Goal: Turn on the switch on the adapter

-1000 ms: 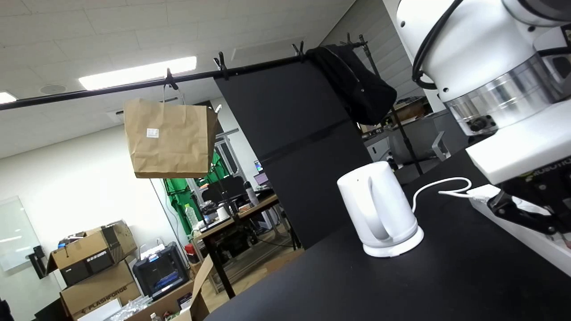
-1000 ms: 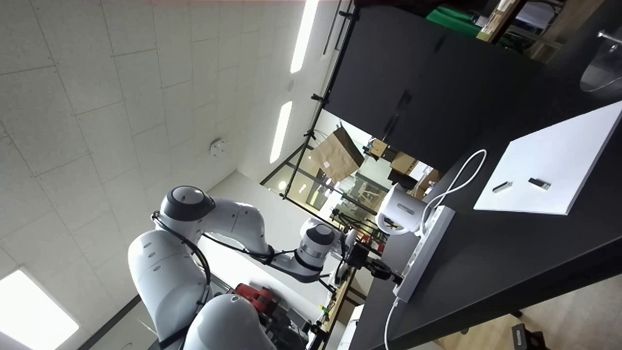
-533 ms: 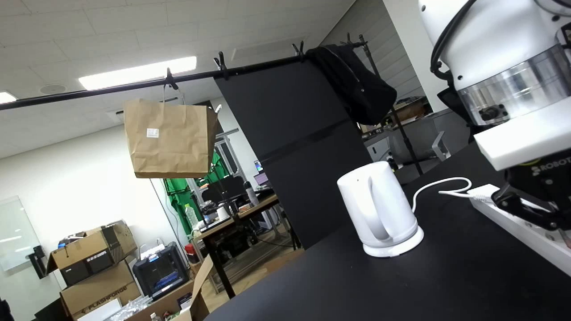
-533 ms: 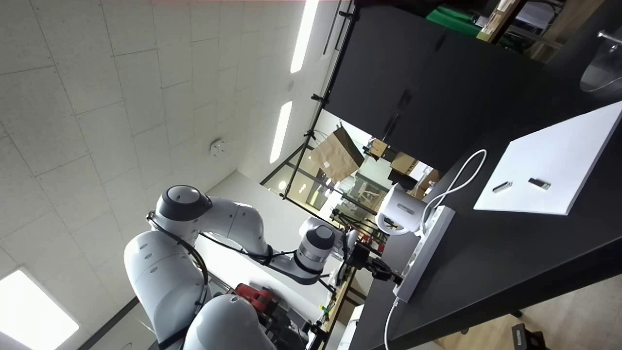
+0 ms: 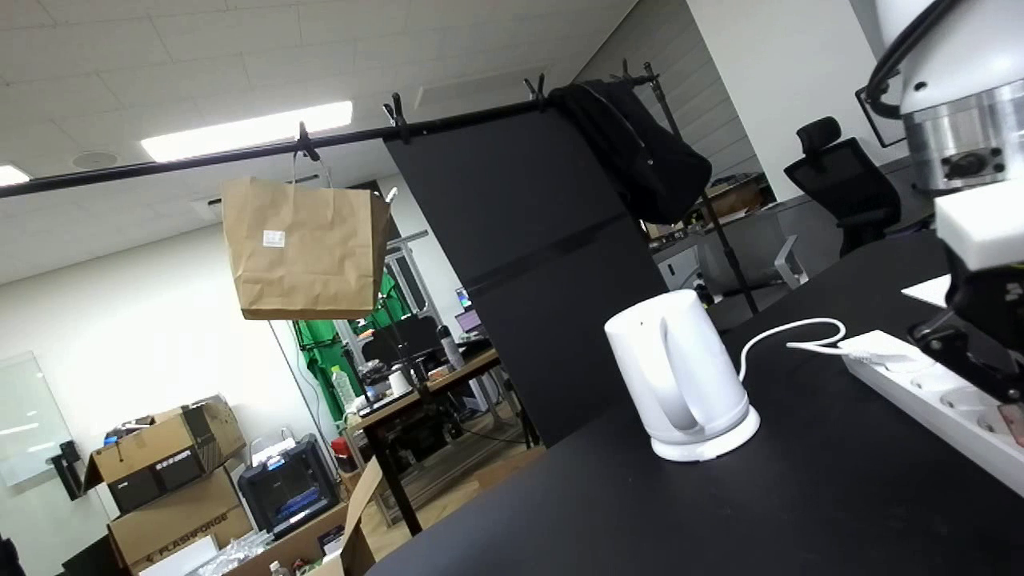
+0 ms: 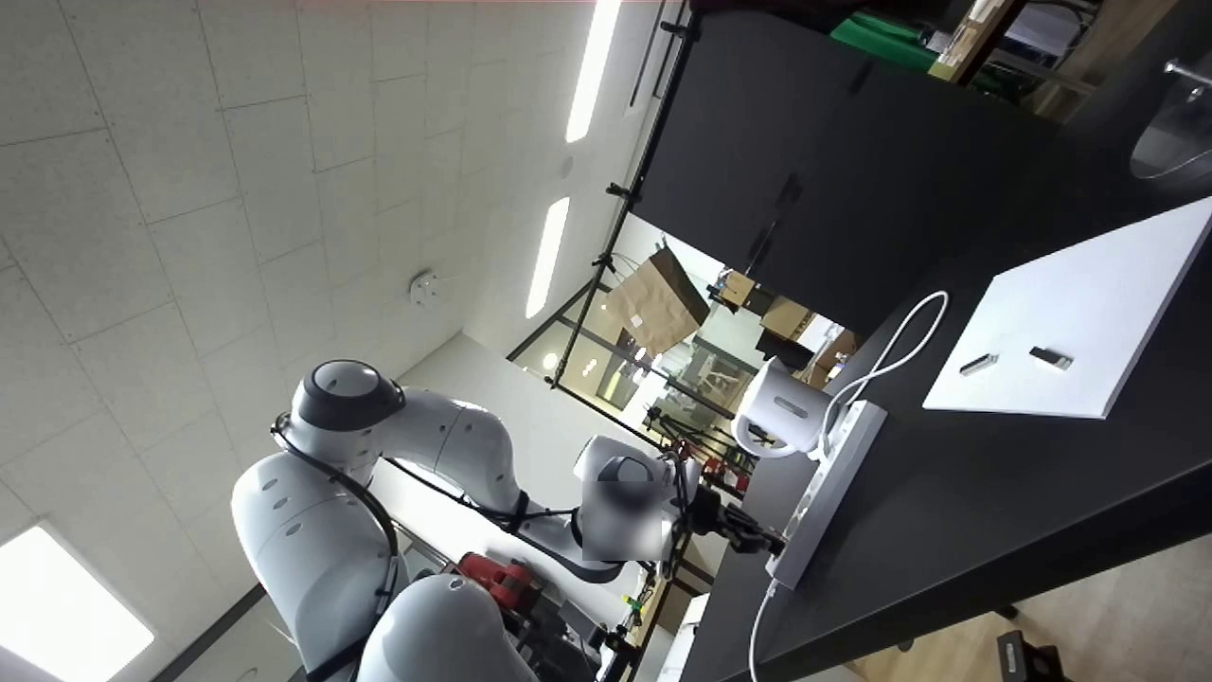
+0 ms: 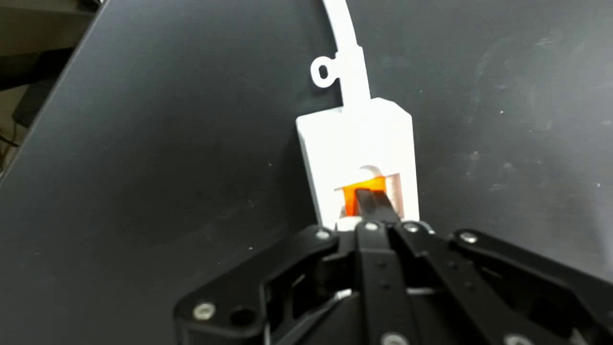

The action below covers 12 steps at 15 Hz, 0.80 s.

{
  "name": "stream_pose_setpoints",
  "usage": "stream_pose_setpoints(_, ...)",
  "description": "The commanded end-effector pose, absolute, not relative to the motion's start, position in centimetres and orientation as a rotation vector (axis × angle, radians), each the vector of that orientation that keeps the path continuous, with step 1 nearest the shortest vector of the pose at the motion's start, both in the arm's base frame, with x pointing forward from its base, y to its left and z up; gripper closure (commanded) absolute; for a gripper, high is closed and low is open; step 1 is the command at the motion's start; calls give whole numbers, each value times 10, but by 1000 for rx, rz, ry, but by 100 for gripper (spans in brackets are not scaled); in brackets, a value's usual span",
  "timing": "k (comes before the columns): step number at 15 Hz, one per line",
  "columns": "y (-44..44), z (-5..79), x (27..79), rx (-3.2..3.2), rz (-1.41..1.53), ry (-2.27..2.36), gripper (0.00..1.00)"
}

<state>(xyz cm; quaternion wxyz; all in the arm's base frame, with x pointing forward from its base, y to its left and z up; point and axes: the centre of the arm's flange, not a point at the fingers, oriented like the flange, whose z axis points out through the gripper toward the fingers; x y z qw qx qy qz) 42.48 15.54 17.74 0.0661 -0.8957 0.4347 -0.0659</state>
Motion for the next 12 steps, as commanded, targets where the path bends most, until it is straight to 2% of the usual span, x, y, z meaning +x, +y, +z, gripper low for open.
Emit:
stream_pose_setpoints(1,130,127,407,-2677,-172,1318,100)
stream_pose_setpoints(6,126,135,407,-2616,-208,1320,100)
stream_pose_setpoints(12,122,189,414,-2604,-224,1310,100)
